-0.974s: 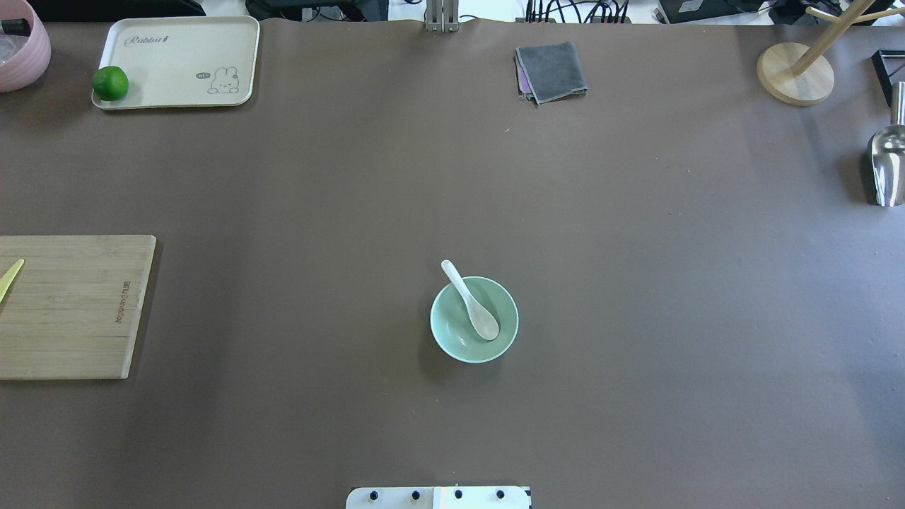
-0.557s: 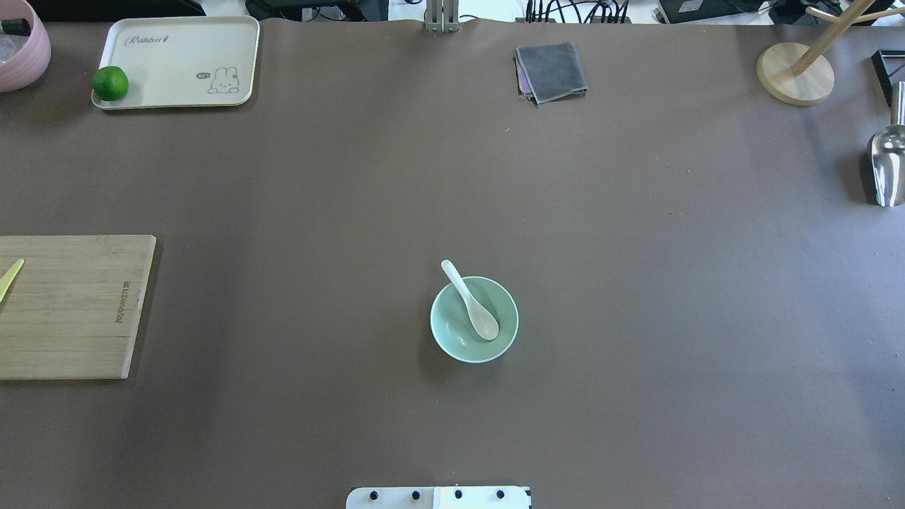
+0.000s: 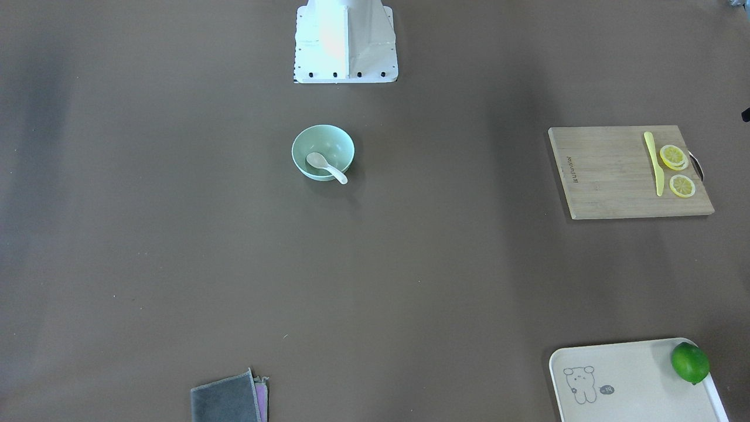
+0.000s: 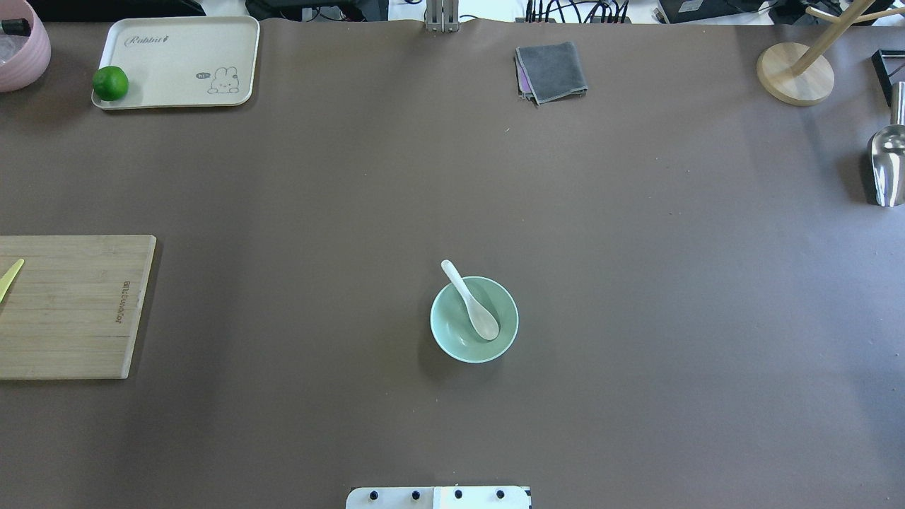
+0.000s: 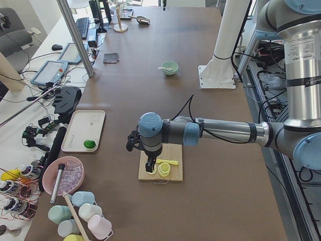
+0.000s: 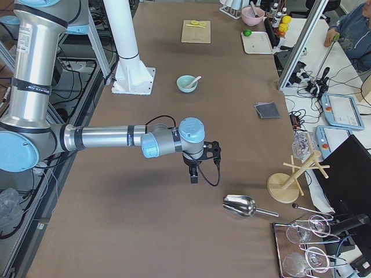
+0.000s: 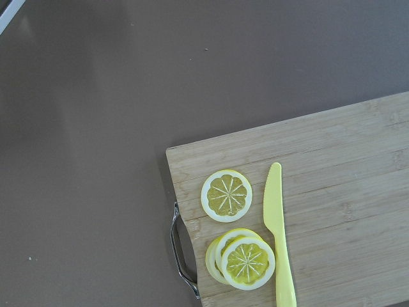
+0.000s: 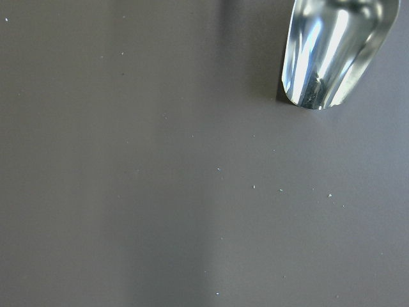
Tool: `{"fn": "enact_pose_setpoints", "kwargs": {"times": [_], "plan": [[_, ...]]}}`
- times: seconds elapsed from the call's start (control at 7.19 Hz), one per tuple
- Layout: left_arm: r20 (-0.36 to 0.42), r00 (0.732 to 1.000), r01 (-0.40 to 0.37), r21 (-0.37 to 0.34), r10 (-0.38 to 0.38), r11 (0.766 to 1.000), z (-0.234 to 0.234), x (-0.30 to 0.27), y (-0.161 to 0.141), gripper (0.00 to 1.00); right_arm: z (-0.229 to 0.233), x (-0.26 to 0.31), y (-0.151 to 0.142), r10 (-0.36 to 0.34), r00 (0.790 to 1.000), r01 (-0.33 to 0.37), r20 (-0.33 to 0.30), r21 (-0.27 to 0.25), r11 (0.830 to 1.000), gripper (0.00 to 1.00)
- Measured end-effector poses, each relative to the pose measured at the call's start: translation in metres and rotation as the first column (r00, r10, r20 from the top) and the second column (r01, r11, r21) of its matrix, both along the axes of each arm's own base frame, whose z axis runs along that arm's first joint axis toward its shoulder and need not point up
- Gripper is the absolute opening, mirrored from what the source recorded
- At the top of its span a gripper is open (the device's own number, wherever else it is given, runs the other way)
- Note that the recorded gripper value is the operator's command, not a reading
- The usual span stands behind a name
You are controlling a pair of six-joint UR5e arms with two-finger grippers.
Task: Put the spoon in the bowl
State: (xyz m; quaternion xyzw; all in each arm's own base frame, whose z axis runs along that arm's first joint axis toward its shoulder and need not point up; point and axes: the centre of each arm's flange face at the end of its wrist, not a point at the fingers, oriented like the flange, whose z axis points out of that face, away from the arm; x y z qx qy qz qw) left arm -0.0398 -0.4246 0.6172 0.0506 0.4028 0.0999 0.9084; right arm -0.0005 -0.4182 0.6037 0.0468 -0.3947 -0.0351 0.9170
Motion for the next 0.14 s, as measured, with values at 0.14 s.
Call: {"fn": "enact_pose_setpoints", "kwargs": {"times": [0.14], "plan": [[-0.001,1.0,0.0,0.001,0.0,1.0,-0.0006,-0.0001,-0.0003,0.98,0.0,0.0,0.0,0.0,1.0,0.0,0.0,0.0,1.0,1.0]]}}
